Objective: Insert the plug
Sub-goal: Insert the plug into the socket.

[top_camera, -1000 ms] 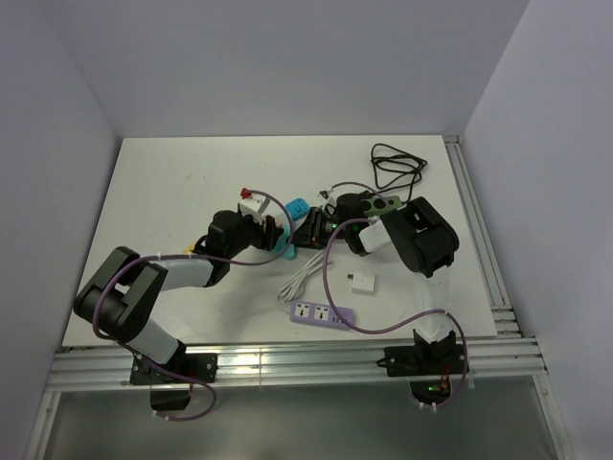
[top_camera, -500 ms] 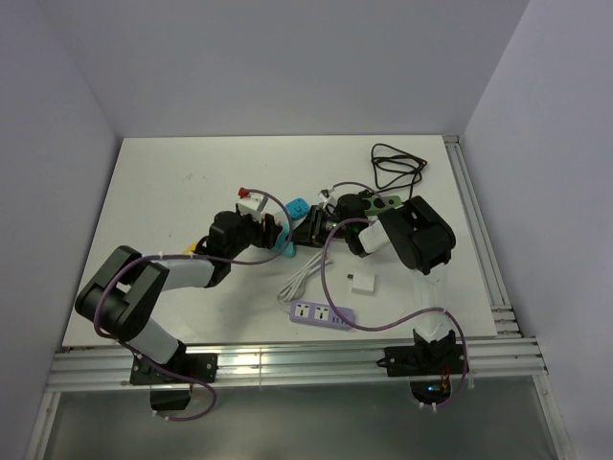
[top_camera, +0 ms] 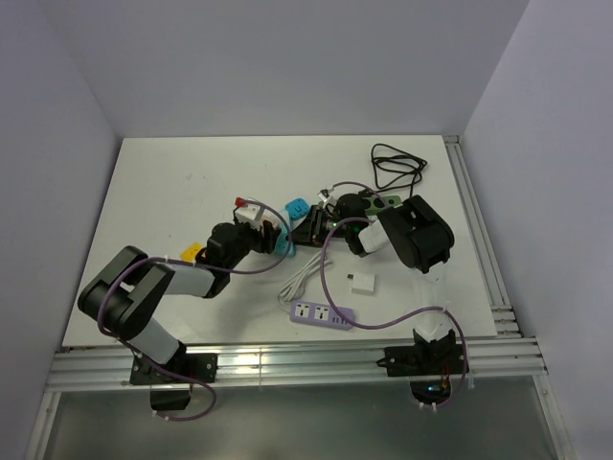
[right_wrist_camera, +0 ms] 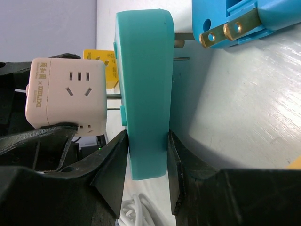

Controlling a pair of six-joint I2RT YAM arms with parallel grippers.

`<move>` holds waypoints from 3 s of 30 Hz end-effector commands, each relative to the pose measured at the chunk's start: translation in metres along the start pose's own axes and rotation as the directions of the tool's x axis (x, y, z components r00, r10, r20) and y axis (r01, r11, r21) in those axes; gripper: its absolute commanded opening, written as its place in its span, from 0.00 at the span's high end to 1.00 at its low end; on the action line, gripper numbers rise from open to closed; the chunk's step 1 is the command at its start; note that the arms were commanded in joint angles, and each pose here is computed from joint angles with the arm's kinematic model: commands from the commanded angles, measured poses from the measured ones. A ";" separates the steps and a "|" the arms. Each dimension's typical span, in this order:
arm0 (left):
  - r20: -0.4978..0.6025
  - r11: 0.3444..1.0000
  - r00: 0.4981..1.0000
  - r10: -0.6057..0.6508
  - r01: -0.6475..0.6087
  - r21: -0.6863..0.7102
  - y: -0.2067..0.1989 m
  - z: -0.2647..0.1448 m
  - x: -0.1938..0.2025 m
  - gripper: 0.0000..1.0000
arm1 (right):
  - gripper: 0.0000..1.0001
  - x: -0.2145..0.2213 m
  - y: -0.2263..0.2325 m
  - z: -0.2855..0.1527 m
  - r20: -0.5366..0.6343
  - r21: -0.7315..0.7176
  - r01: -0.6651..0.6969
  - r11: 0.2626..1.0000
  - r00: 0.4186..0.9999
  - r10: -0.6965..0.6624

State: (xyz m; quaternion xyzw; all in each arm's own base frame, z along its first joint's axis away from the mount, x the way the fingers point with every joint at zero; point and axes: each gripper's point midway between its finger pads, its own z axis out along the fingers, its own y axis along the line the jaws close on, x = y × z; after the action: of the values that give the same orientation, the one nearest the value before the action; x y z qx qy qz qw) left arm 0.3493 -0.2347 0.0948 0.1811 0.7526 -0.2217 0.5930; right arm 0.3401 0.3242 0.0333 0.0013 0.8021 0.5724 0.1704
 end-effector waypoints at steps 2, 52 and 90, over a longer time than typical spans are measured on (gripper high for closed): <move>-0.020 0.998 1.000 -0.005 0.006 0.059 -0.017 -0.005 0.023 1.00 | 0.97 0.012 -0.045 -0.002 -0.001 0.157 -0.150 0.976 0.988 0.152; -0.107 0.998 0.994 -0.015 0.021 0.057 -0.025 -0.023 0.107 1.00 | 0.97 0.009 -0.054 -0.004 0.011 0.213 -0.132 0.968 0.991 0.132; -0.312 0.997 0.949 -0.045 0.022 -0.076 -0.015 -0.016 0.150 1.00 | 0.98 0.007 -0.054 -0.010 0.040 0.252 -0.122 0.960 0.992 0.116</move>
State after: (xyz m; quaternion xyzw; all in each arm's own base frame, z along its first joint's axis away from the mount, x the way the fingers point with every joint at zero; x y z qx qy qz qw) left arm 0.3522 -0.2468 0.0716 0.1301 0.7091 -0.2002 0.6635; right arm 0.3568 0.3117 0.0288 0.0245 0.8193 0.5424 0.1844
